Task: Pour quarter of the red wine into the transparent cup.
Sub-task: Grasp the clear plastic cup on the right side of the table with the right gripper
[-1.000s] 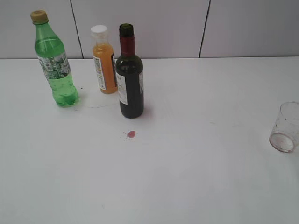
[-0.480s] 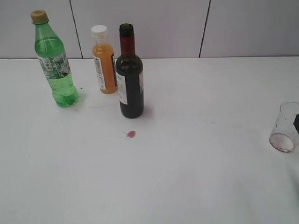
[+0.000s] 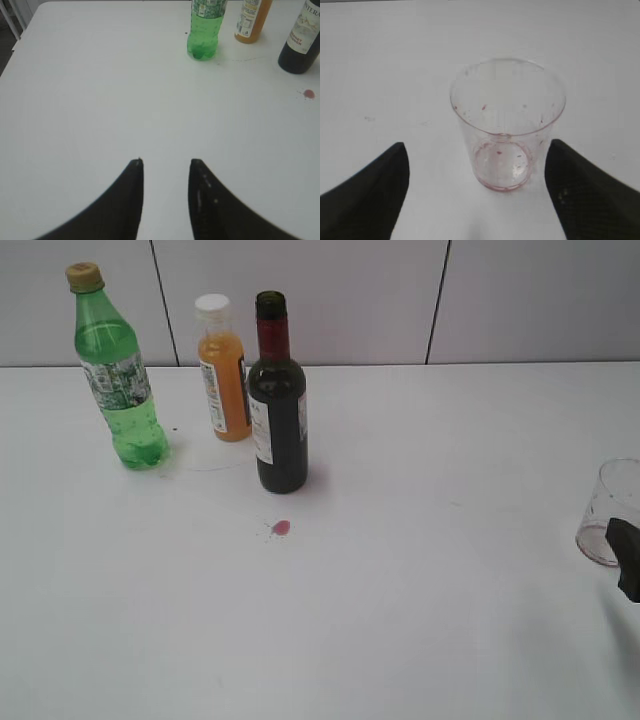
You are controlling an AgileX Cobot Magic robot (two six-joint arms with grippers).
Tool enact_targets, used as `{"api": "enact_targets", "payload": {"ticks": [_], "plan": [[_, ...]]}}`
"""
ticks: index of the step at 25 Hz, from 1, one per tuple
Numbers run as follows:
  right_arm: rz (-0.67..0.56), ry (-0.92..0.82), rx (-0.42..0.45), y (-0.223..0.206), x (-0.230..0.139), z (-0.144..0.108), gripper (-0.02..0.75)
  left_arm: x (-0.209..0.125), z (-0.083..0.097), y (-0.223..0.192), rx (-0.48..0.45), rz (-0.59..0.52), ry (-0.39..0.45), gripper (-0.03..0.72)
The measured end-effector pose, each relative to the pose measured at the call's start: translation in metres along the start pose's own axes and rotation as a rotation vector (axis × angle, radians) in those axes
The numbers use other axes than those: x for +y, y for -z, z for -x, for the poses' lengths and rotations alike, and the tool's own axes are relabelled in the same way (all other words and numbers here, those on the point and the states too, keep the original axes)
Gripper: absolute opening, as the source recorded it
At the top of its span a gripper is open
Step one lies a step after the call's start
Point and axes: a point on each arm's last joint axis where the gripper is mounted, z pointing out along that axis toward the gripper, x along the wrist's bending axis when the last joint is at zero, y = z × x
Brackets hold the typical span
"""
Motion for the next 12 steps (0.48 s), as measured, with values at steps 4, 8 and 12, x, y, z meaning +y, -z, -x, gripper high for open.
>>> {"api": "enact_targets", "payload": {"ticks": [4,8,12], "plan": [[-0.032,-0.014,-0.027,-0.004,-0.006,0.002,0.674,0.000,0.000,0.000,0.000,0.000,0.000,0.239],[-0.036,-0.014,-0.034,-0.007,-0.009,0.003,0.674,0.000,0.000,0.000,0.000,0.000,0.000,0.239],[-0.074,-0.009,-0.037,-0.012,-0.019,0.003,0.674,0.000,0.000,0.000,0.000,0.000,0.000,0.239]]}}
